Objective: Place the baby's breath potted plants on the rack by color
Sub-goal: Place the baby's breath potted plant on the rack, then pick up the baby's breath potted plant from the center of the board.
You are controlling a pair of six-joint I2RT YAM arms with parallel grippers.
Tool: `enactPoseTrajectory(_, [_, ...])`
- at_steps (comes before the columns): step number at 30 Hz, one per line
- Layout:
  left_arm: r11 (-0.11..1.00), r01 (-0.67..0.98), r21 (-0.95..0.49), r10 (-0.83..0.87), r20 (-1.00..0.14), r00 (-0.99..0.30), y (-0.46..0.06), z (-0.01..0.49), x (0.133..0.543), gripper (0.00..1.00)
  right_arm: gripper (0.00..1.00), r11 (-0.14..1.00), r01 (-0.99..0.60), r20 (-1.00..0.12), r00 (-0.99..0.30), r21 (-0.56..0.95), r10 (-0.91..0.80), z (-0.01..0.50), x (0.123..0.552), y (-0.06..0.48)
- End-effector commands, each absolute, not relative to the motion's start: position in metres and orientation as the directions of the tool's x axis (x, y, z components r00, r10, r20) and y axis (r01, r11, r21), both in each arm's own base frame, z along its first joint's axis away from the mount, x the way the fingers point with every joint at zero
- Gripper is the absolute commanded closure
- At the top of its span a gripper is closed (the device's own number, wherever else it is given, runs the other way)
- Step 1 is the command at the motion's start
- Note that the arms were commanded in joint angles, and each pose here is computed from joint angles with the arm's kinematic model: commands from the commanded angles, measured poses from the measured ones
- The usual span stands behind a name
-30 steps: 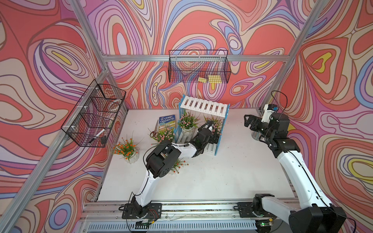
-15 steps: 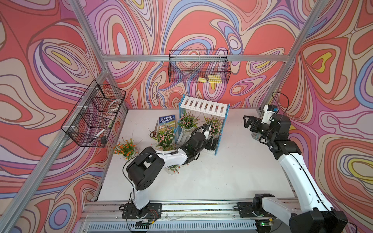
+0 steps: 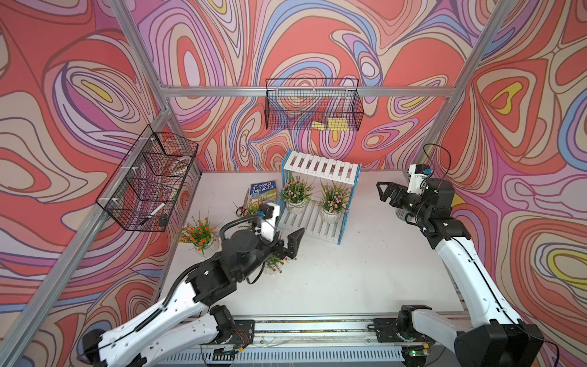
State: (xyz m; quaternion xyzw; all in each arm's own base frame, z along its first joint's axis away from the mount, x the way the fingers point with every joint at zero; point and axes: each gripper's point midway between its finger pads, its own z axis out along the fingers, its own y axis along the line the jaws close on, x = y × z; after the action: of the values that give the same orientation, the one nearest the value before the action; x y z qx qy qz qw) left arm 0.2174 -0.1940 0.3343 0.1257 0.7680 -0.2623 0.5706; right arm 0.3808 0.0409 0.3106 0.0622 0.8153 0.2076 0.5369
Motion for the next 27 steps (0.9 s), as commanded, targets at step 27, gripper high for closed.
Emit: enactPoseTrajectory(27, [0.965,-0.259,-0.035,-0.240,-0.511,-0.826,-0.053,0.107,0.284,0.00,0.02,0.873,-0.261,-0.853,-0.447,0.412,0.269,0.305,0.386,0.065])
